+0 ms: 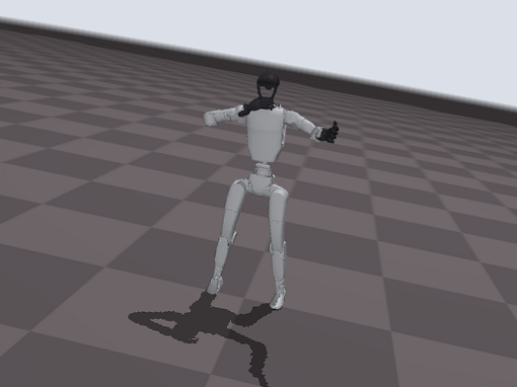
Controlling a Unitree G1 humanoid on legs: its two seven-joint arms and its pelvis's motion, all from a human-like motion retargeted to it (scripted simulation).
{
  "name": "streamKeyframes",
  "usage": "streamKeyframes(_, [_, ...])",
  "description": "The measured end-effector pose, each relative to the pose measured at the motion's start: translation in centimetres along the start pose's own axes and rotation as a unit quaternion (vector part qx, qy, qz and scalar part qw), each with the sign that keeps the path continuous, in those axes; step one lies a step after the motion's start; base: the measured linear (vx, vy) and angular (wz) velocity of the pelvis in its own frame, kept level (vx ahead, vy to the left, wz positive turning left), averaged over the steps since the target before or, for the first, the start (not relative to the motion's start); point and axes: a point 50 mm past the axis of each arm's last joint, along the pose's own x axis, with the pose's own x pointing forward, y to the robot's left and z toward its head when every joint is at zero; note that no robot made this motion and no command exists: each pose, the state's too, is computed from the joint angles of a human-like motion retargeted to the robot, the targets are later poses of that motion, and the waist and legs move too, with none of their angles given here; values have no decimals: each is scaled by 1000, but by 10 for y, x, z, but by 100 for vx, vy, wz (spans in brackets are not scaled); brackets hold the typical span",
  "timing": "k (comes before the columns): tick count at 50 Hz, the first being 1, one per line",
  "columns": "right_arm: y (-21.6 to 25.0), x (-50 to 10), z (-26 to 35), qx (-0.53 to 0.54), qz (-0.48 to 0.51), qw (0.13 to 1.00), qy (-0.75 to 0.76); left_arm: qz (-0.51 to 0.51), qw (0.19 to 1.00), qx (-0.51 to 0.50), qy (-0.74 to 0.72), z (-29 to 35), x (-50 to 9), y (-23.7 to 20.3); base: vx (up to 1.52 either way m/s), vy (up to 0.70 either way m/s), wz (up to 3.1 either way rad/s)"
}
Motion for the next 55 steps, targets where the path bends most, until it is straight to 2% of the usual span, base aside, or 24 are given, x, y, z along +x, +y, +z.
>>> streamKeyframes(2, [-18,-6,-10,-38,-39,998,36,-64,997,50,6,-3,-7,-10,0,0,0])
streamKeyframes(3, [-31,-12,-17,-59,-81,993,61,-96,995,21,6,-4,-13,-22,0,0,0])
streamKeyframes(5, [-62,-34,-32,-106,-142,976,129,-249,965,84,4,-4,-36,-53,0,0,0])
streamKeyframes(7, [-94,-66,-48,-131,-247,940,196,-361,932,6,24,-5,-72,-91,0,0,0])
streamKeyframes(10, [-134,-124,-66,-137,-389,864,287,-571,819,-33,45,-1,-144,-138,0,0,0])
streamKeyframes(12, [-158,-166,-72,-184,-407,809,382,-702,710,-40,41,7,-195,-158,0,0,0])
streamKeyframes(13, [-165,-186,-73,-173,-486,767,382,-741,668,-57,38,12,-217,-164,0,0,0])
streamKeyframes(14, [-171,-204,-73,-186,-523,729,401,-778,625,-59,18,20,-236,-167,0,0,0])
streamKeyframes(17, [-183,-242,-63,-242,-545,653,467,-839,533,-9,-105,43,-270,-170,0,0,0])
streamKeyframes(20, [-181,-239,-58,-243,-525,670,466,-804,564,61,-179,47,-254,-171,0,0,0])
streamKeyframes(23, [-164,-198,-58,-223,-390,773,449,-720,660,132,-167,39,-198,-163,0,0,0])
streamKeyframes(25, [-143,-158,-56,-158,-364,846,356,-630,744,165,-146,32,-154,-146,0,0,0])
streamKeyframes(28, [-102,-96,-46,-95,-242,932,254,-464,857,202,-98,17,-88,-104,0,0,0])
streamKeyframes(31, [-52,-45,-26,-15,-126,982,137,-263,951,163,-25,-1,-39,-44,0,0,0])
streamKeyframes(33, [-21,-23,-11,50,-48,995,71,-138,983,121,31,-16,-22,-2,0,0,0])
streamKeyframes(35, [-2,-14,1,102,-6,994,23,-9,997,22,67,-28,-16,29,0,0,0])
streamKeyframes(38, [-8,-17,1,82,-36,996,19,23,998,4,62,-27,-18,39,0,0,0])
streamKeyframes(41, [-50,-40,-18,-36,-137,985,103,-124,989,55,56,-19,-30,7,0,0,0])
streamKeyframes(45, [-124,-111,-45,-177,-330,891,258,-350,935,-27,46,-4,-76,-75,0,0,0])
streamKeyframes(47, [-156,-159,-53,-210,-424,815,333,-504,862,-34,30,9,-116,-119,0,0,0])
streamKeyframes(50, [-185,-235,-55,-218,-566,675,420,-700,711,-70,13,28,-190,-165,0,0,0])
streamKeyframes(53, [-192,-279,-49,-195,-663,577,435,-819,559,-127,32,41,-255,-178,0,0,0])
streamKeyframes(55, [-192,-286,-47,-183,-681,569,423,-857,499,-128,29,46,-276,-177,0,0,0])
